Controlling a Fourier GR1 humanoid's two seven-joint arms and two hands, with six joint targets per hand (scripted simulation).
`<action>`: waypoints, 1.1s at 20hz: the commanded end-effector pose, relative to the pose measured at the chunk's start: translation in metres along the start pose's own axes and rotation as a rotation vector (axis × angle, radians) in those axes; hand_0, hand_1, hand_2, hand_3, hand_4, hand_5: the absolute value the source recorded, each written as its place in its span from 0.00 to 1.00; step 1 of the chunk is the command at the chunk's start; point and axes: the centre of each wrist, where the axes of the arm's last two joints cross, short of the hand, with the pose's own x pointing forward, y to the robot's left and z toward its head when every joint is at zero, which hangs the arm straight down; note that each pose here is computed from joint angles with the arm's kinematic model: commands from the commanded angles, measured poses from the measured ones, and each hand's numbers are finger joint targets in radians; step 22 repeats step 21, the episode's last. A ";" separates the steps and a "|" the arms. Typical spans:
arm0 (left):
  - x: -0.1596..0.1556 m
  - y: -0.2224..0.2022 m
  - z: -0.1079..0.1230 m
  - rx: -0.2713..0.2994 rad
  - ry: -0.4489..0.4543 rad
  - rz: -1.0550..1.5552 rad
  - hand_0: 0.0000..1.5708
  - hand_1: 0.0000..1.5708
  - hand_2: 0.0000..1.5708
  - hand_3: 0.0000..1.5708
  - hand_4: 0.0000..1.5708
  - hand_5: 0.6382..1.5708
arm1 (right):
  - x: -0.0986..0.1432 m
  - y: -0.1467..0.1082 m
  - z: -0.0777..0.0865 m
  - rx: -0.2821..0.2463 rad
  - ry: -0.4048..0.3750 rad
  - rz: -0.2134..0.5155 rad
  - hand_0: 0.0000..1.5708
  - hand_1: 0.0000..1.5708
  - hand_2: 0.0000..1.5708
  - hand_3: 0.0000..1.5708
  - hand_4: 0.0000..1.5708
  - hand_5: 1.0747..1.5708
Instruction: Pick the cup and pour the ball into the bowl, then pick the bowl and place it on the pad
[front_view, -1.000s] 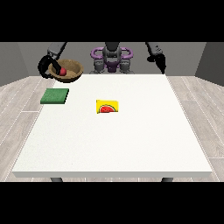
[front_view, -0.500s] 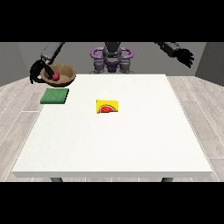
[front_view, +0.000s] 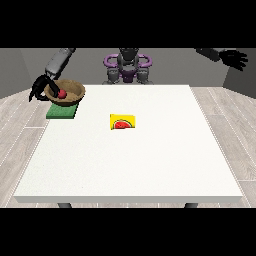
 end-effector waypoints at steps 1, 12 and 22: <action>0.006 0.022 0.000 0.020 -0.060 0.009 0.00 0.00 0.00 0.00 0.75 0.99 | 0.014 0.002 -0.006 -0.079 0.025 -0.082 1.00 1.00 1.00 0.16 0.35 0.98; 0.001 0.001 -0.001 0.006 -0.048 -0.015 0.00 0.00 0.00 0.00 0.75 0.98 | 0.029 -0.028 -0.021 -0.034 0.057 -0.054 0.00 0.00 0.12 0.08 0.00 0.64; -0.052 -0.091 0.030 -0.094 0.320 0.005 0.00 0.00 0.00 0.00 0.57 0.99 | 0.039 0.035 -0.014 0.194 0.117 0.001 0.00 0.00 0.00 0.00 0.30 0.72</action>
